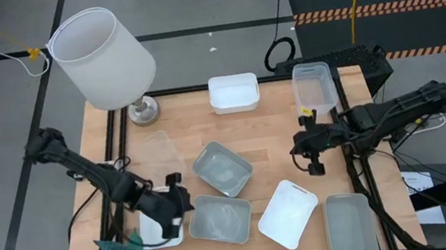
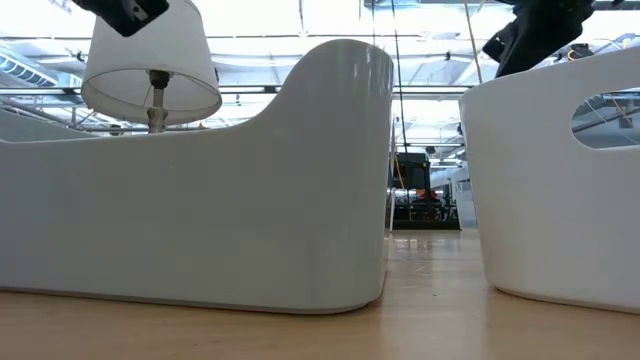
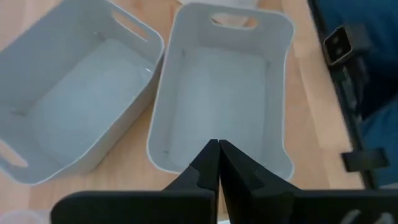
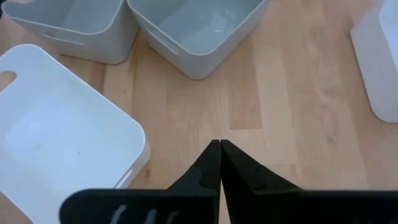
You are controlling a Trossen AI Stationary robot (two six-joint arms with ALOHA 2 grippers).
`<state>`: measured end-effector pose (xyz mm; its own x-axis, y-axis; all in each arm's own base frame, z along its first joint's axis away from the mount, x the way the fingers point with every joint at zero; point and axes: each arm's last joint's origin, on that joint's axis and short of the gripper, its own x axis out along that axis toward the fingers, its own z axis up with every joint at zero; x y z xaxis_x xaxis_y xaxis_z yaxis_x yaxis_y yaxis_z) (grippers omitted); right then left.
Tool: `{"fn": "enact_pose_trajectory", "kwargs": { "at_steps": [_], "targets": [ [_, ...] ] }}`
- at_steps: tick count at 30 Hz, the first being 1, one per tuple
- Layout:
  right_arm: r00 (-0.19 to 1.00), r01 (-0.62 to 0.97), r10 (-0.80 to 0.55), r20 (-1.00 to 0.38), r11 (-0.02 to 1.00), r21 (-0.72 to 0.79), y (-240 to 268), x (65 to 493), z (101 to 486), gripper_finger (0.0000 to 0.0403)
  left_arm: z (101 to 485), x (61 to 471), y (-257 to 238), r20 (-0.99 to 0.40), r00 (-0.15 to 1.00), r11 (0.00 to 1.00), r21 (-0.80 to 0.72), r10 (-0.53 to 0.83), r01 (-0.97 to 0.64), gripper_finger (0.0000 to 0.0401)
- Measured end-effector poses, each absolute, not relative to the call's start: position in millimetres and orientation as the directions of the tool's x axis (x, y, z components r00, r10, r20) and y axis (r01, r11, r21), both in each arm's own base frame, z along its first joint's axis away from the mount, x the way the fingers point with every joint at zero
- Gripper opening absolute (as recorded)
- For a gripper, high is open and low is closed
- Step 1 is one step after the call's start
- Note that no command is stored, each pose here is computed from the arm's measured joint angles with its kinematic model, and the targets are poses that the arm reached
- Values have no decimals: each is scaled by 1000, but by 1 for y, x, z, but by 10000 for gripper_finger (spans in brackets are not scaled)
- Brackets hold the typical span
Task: Stack baskets by color
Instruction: Stack the bottom left white bin on the top white bin
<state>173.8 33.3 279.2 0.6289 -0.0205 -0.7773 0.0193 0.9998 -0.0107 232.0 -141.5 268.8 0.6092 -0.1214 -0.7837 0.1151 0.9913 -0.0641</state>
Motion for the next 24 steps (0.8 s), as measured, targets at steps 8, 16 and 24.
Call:
{"fn": "enact_pose_trajectory", "kwargs": {
  "at_steps": [8, 16, 24],
  "targets": [
    [627, 18, -5, -779, 1000, 8, 38, 173, 279, 0, 251, 238, -142, -822, 570, 999, 35, 11, 31, 30],
    [616, 15, -6, -788, 1000, 4, 38, 171, 278, 0, 249, 227, -150, -859, 510, 999, -43, -36, -2, 85],
    [616, 19, -6, -788, 1000, 7, 38, 172, 278, 0, 266, 216, -178, -838, 530, 991, -135, -128, 25, 122]
  ]
}}
